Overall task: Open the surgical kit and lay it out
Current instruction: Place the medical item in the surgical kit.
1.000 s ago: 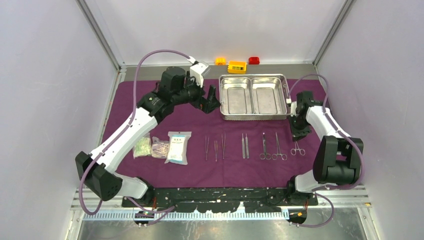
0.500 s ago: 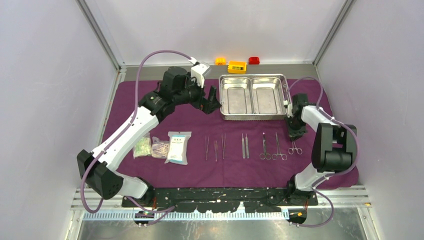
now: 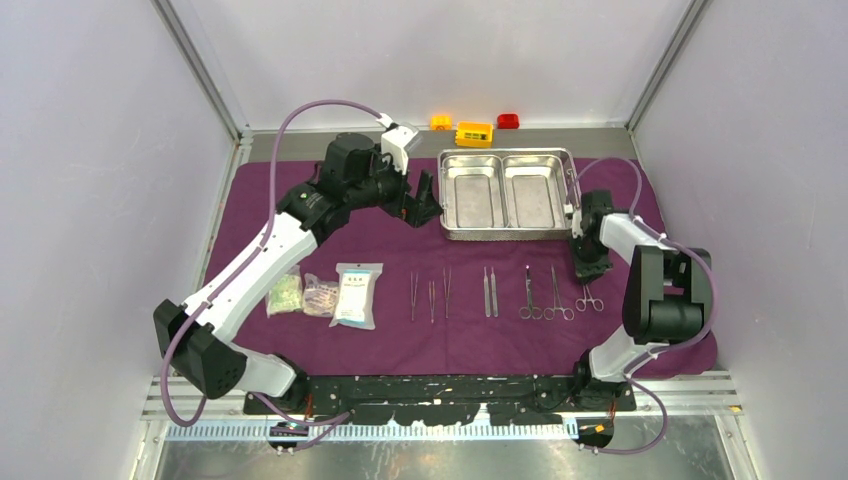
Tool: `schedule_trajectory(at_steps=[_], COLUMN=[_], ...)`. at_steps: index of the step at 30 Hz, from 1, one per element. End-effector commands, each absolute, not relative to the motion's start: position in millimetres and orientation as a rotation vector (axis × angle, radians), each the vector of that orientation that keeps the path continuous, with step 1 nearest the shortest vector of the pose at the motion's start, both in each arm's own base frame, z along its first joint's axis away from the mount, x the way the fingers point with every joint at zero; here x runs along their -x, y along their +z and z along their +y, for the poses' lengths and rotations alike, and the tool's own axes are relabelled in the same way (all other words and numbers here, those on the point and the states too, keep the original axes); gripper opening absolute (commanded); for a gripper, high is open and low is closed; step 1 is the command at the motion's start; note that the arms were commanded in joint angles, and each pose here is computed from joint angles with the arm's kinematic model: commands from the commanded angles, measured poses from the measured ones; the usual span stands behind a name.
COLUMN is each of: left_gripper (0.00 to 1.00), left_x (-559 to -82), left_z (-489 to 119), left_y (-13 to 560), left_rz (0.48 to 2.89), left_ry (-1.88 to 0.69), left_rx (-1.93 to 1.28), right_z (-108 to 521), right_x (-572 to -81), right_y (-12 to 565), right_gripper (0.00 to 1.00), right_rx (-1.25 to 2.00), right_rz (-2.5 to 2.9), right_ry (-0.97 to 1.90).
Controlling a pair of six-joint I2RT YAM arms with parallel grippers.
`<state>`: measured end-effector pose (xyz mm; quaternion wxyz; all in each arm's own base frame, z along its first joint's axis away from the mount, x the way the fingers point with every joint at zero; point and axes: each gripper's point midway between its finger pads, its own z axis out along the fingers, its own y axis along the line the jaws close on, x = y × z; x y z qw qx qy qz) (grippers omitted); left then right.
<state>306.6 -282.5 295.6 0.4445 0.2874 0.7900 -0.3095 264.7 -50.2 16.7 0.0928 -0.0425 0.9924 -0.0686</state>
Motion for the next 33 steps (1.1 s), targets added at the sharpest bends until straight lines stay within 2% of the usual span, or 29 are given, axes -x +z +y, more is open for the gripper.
schedule_trajectory(at_steps=[1, 18, 33], left_gripper=[0.97, 0.98, 0.99], left_x=[-303, -301, -301], left_z=[-280, -276, -274], left_y=[321, 322, 323], left_rz=[1.887, 1.883, 1.883], left_ry=[-0.789, -0.79, -0.793], left_rx=[-0.7, -0.691, -0.685], right_z=[-50, -51, -50], right_x=[-257, -256, -253], right_y=[25, 18, 18], right_gripper=[0.0, 0.01, 0.09], right_rx=[0.127, 0.121, 0.116], right_rz=[2.939, 2.957, 2.974], right_ry=[-0.226, -0.286, -0.285])
